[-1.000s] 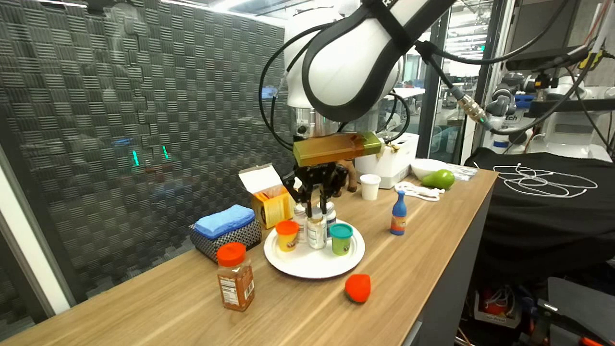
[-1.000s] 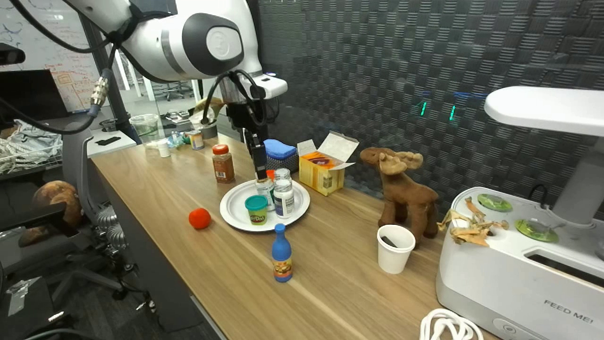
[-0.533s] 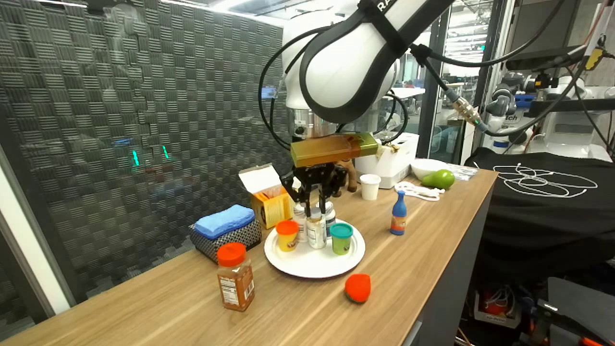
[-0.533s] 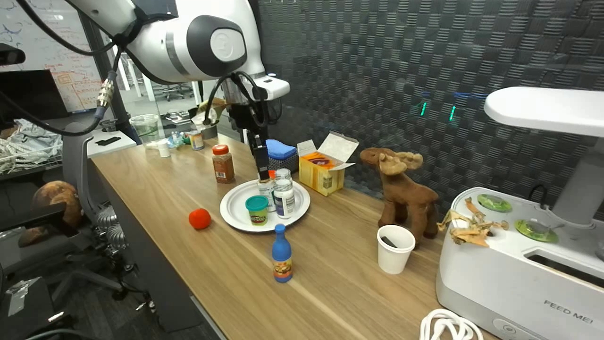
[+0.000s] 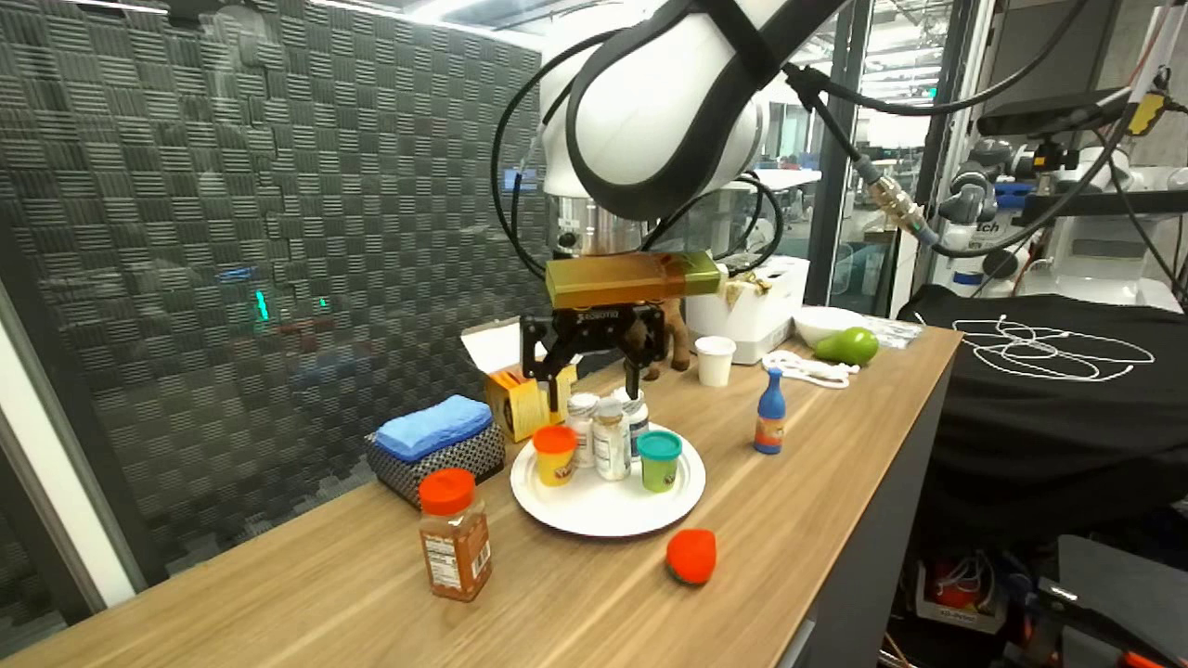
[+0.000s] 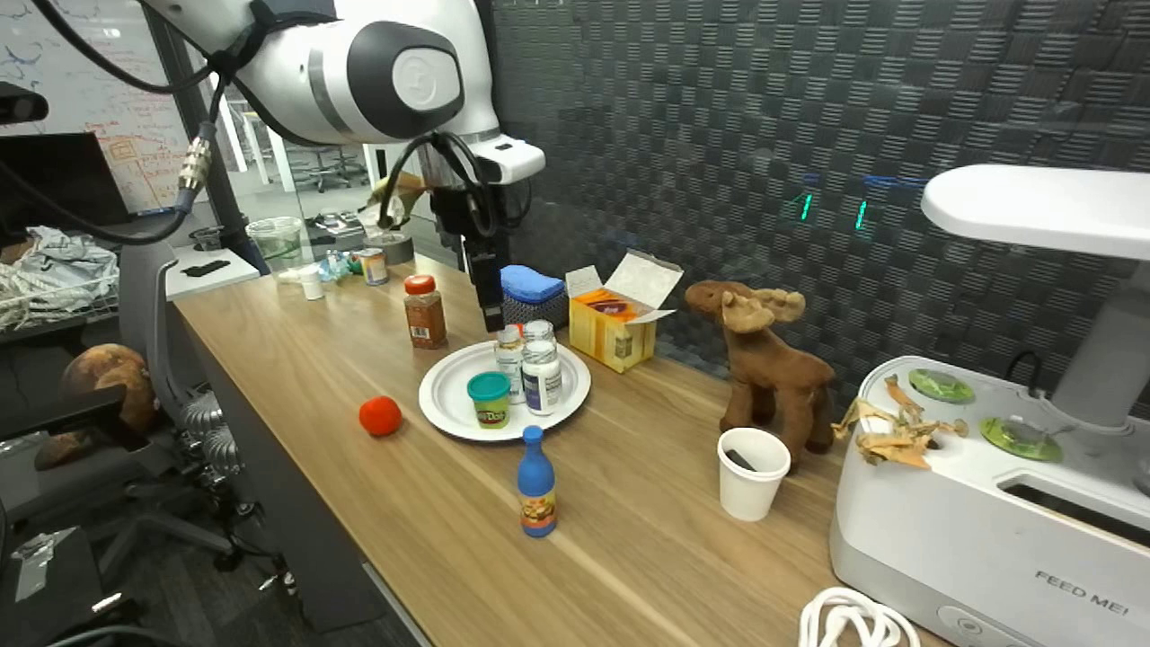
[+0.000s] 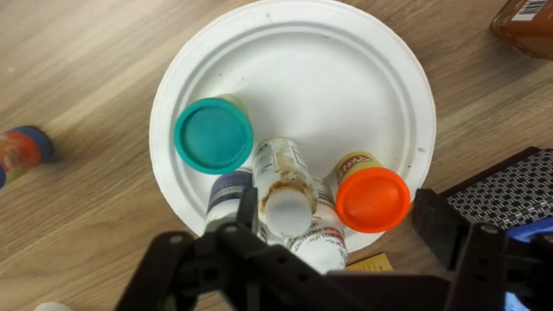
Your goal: Put all the objects surrounding the plate on the plate.
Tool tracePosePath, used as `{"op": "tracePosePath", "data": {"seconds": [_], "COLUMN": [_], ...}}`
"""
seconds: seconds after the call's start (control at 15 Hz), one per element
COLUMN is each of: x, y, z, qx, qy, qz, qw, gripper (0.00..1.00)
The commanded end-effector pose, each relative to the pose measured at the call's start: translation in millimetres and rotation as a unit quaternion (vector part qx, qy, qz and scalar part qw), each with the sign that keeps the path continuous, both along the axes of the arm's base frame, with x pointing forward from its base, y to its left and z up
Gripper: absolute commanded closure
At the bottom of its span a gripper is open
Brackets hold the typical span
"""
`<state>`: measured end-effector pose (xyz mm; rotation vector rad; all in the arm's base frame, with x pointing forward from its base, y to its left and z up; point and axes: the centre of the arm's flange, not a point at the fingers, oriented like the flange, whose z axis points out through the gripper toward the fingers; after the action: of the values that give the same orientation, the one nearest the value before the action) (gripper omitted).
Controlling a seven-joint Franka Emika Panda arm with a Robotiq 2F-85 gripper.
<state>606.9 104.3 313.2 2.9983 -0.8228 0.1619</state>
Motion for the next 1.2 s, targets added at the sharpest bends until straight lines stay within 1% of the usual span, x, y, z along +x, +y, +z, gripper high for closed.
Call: {"op": "tracePosePath", "data": {"seconds": [0.0, 0.2, 0.33, 0.4, 0.53, 0.73, 1.0, 1.13], "x": [2.5, 10.7, 18.5, 22.2, 26.2, 31.5, 36.1, 37.2], "y": [31.0, 68.8, 96.0, 110.1, 132.3, 150.6, 160.2, 163.9], "z": [38.9, 52.8, 49.5, 43.0, 31.2, 11.7, -9.2, -12.5], "qx": [0.014, 0.03, 0.041, 0.057, 0.067, 0.056, 0.043, 0.037], "qy": [-0.021, -0.027, -0.023, -0.016, -0.007, 0.004, 0.018, 0.019], "qz": [0.024, 0.061, 0.087, 0.09, 0.091, 0.091, 0.096, 0.098], "qw": [0.9994, 0.9973, 0.9951, 0.9942, 0.9935, 0.9943, 0.9943, 0.9944], "gripper": [0.0, 0.0, 0.0, 0.0, 0.0, 0.0, 0.0, 0.0]}}
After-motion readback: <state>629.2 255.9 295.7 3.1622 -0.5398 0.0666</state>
